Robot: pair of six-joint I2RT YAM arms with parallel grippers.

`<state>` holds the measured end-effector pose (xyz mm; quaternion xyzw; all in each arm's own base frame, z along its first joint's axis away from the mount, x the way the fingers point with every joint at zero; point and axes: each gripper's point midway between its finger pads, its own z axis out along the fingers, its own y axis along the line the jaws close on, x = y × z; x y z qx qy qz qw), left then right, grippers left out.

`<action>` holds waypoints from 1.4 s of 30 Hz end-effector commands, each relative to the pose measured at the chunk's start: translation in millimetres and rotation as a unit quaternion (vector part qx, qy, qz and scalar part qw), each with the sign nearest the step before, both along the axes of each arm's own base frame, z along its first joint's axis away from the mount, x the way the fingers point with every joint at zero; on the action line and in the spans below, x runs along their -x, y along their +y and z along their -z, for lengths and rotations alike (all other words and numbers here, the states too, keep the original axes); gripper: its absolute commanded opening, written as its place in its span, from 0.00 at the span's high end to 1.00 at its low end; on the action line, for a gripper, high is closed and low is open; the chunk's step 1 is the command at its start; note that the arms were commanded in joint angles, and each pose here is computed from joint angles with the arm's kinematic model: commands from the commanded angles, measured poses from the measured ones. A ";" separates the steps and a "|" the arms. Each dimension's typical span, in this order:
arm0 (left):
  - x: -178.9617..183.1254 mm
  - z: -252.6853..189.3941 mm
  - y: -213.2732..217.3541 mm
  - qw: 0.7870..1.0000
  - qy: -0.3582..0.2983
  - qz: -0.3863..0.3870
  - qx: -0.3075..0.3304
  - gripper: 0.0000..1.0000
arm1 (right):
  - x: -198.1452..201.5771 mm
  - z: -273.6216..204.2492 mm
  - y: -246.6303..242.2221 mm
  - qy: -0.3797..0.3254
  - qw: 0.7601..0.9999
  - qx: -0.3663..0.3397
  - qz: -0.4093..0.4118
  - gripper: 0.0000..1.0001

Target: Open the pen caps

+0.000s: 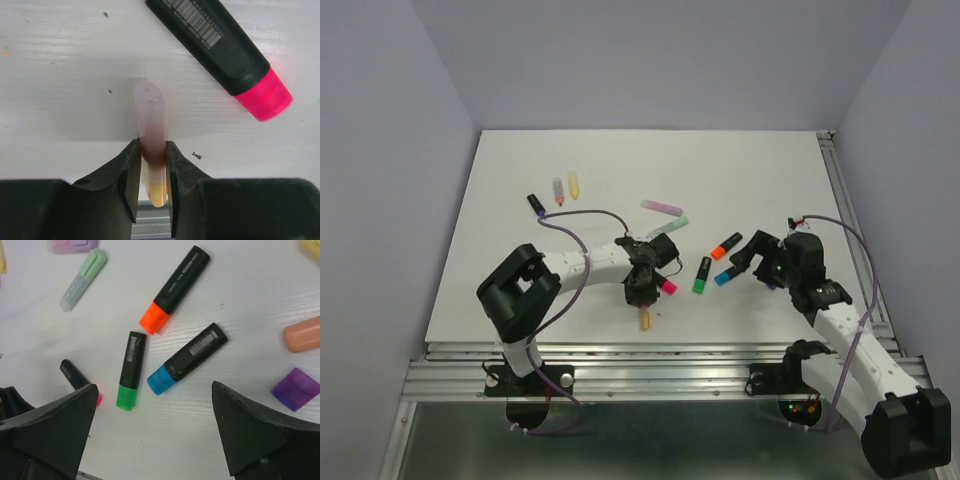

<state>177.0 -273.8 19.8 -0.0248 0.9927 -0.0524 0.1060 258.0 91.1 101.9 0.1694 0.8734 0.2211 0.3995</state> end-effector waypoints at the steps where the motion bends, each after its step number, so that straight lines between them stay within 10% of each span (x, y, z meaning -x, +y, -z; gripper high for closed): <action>1: -19.0 -38.5 18.6 0.996 -0.075 -0.035 -0.013 1.00 | 0.4 -31.9 34.1 -0.076 0.990 -0.053 -0.104 0.00; 10: -97.8 -124.8 0.2 0.957 -0.226 -0.121 0.135 1.00 | 41.0 -70.5 93.3 -0.128 0.932 -0.156 -0.302 0.00; 19: -140.6 -166.4 -17.1 0.940 -0.242 -0.193 0.142 1.00 | 50.7 -88.2 173.7 -0.154 0.904 -0.054 -0.395 0.00; 42: -122.2 -179.6 -32.5 0.927 -0.218 -0.191 0.239 1.00 | -26.4 -98.1 223.0 -0.213 0.912 -0.014 -0.350 0.11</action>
